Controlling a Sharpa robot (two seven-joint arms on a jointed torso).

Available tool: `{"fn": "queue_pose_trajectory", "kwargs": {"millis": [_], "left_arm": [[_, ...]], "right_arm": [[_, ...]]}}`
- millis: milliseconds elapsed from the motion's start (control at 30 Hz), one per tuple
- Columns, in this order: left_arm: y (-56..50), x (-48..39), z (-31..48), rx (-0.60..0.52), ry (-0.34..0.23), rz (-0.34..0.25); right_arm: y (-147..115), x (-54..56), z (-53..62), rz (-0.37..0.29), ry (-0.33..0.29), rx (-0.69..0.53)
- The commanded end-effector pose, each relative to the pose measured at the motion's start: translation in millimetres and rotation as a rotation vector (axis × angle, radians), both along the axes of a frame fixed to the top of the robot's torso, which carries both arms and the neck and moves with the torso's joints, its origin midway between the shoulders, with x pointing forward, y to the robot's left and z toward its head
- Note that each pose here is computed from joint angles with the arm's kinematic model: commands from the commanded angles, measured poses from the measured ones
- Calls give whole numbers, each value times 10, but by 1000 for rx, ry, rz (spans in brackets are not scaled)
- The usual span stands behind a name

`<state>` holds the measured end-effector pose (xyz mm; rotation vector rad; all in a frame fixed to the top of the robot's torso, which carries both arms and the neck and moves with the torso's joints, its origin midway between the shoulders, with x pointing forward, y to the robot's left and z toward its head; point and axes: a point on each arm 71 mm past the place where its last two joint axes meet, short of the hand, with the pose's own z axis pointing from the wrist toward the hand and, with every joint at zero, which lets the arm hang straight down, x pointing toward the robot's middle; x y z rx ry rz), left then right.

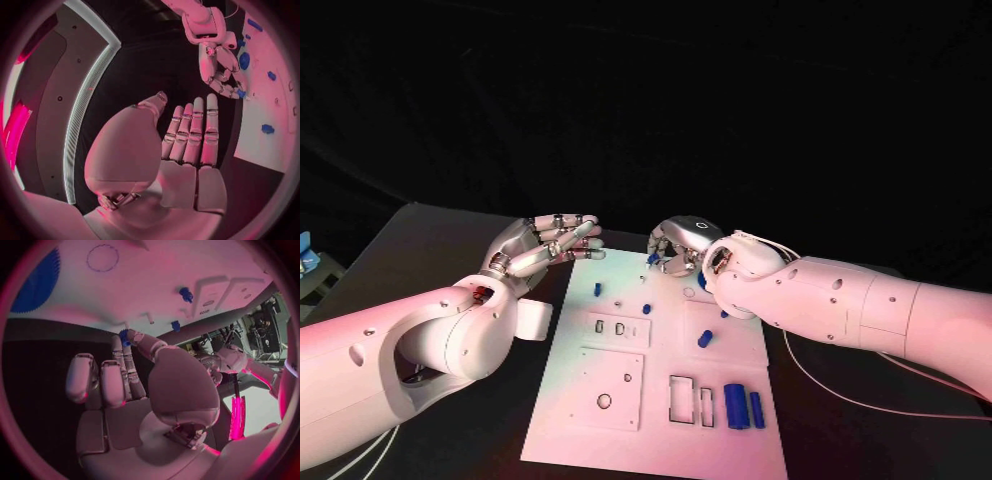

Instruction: Assemble the parts on the task board

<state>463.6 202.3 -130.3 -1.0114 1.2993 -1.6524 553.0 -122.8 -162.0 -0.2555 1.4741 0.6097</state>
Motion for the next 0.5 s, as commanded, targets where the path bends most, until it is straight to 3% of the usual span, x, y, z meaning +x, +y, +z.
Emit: {"fn": "queue_pose_trajectory", "kwargs": {"millis": [33,500], "left_arm": [[-32,-5,21,-8,-9,-23],[-39,1,18,-8,-8,-25]], "right_arm": [[27,-6,-31,13,28,-21],[66,-7,-63,18,38,-24]]}}
